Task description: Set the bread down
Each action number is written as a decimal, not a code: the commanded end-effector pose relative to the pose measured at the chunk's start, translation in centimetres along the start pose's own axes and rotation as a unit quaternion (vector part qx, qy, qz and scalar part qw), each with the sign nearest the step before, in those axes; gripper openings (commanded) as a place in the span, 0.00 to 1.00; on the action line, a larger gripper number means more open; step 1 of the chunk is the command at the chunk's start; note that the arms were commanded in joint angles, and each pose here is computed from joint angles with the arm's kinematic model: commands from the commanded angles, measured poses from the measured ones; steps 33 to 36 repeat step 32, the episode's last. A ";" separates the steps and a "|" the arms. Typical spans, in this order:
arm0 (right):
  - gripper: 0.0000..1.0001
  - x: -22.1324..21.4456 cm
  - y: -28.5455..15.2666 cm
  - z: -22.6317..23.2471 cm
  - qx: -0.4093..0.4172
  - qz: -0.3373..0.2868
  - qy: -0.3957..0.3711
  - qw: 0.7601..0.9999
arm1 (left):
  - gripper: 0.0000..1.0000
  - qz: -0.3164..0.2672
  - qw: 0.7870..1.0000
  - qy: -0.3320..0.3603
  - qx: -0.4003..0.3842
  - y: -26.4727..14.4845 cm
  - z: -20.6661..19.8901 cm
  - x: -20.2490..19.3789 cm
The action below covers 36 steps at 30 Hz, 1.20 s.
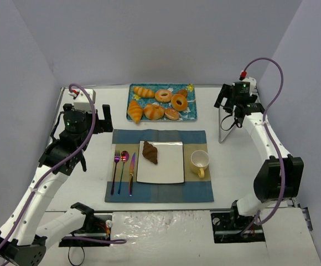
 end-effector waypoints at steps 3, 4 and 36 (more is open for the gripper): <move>1.00 3.0 -10.0 5.8 0.163 -0.097 -0.029 0.981 | 0.97 -0.037 0.999 -0.004 -0.006 -0.1 -0.2 2.0; 1.00 3.0 -11.2 6.4 0.185 -0.105 -0.028 0.977 | 0.97 -0.037 0.999 -0.004 -0.006 -0.1 -0.2 2.0; 1.00 -0.3 -20.1 13.3 0.376 -0.130 -0.051 0.916 | 0.97 -0.028 1.000 -0.002 -0.011 0.2 -0.5 1.7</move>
Point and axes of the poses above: each gripper's point midway between its finger pads, its own y axis out along the fingers, its own z axis along the line the jaws close on, x = y × z, the point moved 5 cm from there along -y, back along the fingers, and after that the axes turned 3 degrees about y, right-handed, at the moved point
